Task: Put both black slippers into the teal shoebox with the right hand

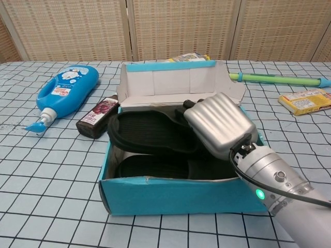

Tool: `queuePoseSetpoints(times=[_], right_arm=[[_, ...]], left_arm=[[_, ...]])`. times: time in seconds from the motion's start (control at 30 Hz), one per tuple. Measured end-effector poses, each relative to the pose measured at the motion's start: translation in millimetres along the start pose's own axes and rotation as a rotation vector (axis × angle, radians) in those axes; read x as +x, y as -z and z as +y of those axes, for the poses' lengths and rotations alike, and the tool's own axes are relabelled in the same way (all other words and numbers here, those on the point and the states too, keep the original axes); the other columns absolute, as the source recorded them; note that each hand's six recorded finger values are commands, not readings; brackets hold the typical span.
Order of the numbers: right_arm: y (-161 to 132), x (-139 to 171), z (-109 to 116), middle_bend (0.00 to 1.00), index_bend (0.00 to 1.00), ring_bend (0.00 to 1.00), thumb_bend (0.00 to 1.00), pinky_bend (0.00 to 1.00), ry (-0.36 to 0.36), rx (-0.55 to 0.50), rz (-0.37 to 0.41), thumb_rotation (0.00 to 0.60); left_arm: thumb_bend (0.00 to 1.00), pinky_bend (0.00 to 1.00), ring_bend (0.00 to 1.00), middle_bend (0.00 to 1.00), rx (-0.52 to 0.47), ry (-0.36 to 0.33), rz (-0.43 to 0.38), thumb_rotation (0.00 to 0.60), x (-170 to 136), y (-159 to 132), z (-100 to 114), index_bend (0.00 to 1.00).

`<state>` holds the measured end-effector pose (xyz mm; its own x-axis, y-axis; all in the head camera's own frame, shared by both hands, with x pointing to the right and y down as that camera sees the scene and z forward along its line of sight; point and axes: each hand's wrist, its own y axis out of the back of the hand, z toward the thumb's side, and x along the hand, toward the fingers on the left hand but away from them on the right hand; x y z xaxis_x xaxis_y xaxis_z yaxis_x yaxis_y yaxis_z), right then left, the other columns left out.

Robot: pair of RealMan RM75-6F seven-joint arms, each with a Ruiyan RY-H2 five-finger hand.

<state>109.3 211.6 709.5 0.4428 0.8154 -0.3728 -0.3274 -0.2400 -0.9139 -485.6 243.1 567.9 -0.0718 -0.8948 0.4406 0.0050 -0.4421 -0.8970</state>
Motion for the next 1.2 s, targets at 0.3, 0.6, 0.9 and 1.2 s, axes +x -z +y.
queuePoseSetpoints(times=[0.3,0.6,0.9,1.2], right_arm=[[10,0,-21,0.65,0.63,0.52,0.03,0.53,-0.117,0.091,-0.048,0.600],[14,-3,-1,0.43,0.38,0.25,0.03,0.38,-0.076,-0.020,-0.042,0.600],[22,4,46,0.22,0.13,0.02,0.03,0.23,-0.005,-0.233,0.005,0.600],[40,10,73,0.17,0.10,0.00,0.03,0.15,-0.006,-0.353,0.023,0.600]], left_arm=[[0.41,0.54,0.09,0.00,0.005,-0.001,0.003,0.600,1,1,-1,0.03],[0.41,0.54,0.09,0.00,0.006,0.002,0.012,0.600,2,2,-2,0.03],[0.41,0.54,0.09,0.00,0.006,0.003,0.020,0.600,3,3,-2,0.03],[0.41,0.54,0.09,0.00,0.008,0.005,0.025,0.600,4,3,-3,0.03]])
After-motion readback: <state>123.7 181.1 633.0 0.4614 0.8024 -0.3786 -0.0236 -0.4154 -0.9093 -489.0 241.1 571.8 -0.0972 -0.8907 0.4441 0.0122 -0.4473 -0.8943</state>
